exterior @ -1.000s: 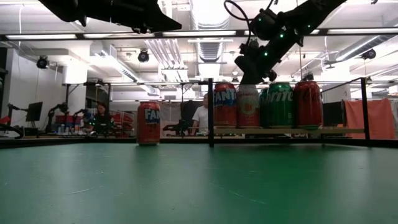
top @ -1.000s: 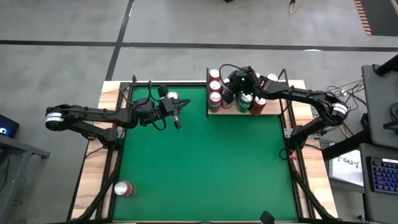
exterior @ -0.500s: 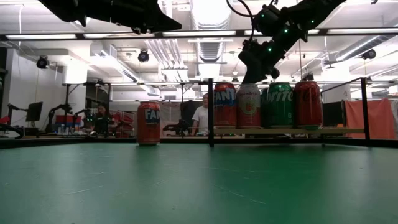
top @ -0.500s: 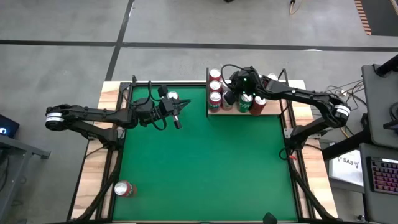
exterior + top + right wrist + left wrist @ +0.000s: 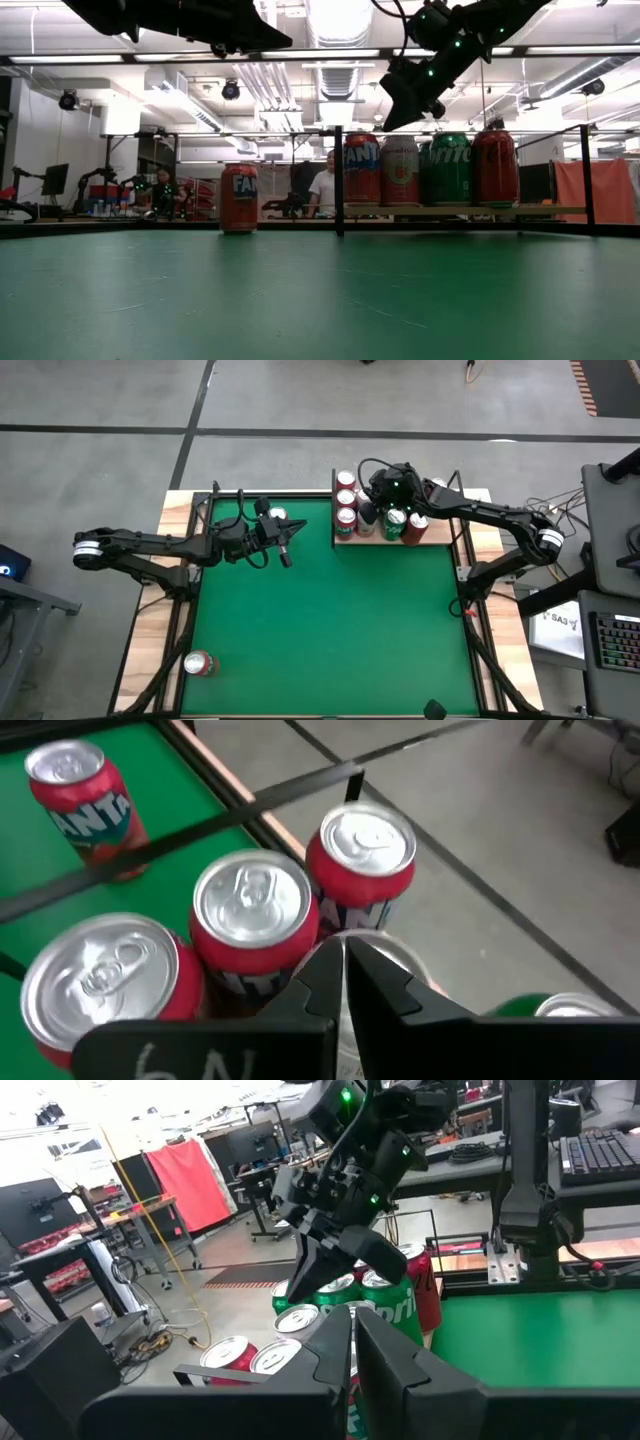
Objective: Place canned beverage on shelf
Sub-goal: Adjust the soda cans on the shelf
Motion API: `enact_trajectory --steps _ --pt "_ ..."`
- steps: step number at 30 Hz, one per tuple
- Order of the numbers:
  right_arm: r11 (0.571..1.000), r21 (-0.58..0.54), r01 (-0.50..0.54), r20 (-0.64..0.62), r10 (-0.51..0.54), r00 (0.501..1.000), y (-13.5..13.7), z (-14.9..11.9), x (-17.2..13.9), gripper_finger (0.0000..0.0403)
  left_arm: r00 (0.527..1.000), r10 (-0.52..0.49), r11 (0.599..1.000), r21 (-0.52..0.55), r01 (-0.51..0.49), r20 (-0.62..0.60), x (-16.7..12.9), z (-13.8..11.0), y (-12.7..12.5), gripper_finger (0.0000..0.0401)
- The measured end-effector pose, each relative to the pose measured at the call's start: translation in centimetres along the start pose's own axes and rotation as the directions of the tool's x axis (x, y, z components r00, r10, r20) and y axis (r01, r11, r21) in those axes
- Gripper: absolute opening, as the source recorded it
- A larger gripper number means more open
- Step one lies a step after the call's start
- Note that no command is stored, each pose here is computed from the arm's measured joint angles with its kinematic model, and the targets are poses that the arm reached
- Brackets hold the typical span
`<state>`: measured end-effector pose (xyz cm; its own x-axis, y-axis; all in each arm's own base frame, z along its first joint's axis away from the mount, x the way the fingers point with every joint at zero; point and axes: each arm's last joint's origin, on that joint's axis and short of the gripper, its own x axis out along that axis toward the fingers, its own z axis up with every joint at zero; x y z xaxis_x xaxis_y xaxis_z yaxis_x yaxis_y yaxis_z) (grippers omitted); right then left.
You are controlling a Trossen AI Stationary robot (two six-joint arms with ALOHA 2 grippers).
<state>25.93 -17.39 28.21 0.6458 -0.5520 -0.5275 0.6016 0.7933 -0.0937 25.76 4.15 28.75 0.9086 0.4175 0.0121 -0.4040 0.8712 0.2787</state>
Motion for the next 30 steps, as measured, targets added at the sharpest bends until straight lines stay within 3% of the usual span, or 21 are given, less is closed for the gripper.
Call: enact_trajectory --steps 10,30 --pt "0.998 -0.029 0.061 0.054 -0.060 0.997 -0.4 0.9 0.1 0.0009 1.000 0.000 1.000 0.007 0.000 0.000 0.0 0.0 0.0 0.0001" --pt "0.998 -0.015 0.055 -0.065 -0.056 0.996 -0.1 -1.0 2.8 0.0009 1.000 -0.001 1.000 -0.028 0.001 0.000 0.0 0.0 0.0 0.0001"
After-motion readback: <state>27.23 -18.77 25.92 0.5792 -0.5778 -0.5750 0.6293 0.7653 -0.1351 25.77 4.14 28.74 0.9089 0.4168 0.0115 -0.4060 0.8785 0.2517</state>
